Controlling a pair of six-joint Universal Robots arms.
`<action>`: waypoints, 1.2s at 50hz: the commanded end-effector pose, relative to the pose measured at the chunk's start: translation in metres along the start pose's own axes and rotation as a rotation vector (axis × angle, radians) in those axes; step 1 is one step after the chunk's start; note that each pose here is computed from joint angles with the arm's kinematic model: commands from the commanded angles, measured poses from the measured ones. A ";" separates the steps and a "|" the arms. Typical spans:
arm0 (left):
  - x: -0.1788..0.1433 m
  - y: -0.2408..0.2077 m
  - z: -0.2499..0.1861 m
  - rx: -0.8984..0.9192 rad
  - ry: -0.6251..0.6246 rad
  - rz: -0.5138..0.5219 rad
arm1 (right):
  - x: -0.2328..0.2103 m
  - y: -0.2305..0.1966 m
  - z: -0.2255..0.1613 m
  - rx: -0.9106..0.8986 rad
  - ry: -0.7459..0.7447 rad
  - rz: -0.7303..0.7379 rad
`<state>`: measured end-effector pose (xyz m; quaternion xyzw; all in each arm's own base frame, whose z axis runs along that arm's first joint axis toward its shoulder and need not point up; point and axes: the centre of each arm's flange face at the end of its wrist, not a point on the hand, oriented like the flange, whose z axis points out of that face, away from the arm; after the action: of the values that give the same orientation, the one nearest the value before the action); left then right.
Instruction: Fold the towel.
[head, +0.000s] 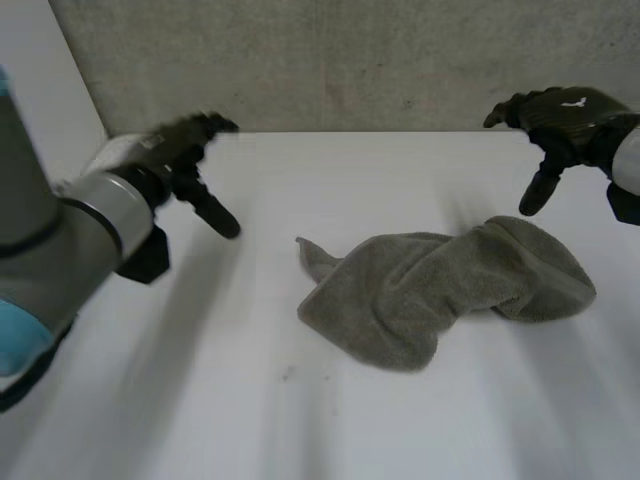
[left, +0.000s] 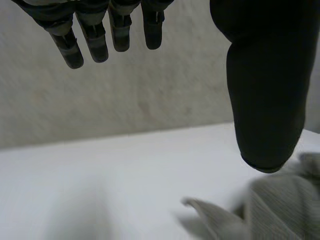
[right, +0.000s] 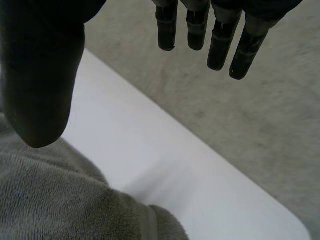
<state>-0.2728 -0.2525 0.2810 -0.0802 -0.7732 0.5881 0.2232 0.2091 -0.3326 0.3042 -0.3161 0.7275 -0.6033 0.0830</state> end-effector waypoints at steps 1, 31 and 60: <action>0.024 0.071 0.027 -0.146 0.095 -0.016 | -0.002 0.030 0.044 -0.073 -0.109 -0.025; 0.054 0.173 0.093 -0.205 0.109 0.037 | -0.069 0.109 0.062 -0.162 -0.219 -0.199; 0.057 0.048 -0.020 -0.006 0.186 0.318 | -0.128 0.060 -0.083 -0.128 -0.338 -0.132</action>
<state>-0.3393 -0.2185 0.3158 -0.1856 -0.6682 0.6713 0.2616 0.2414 -0.2292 0.2829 -0.4104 0.6854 -0.5889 0.1226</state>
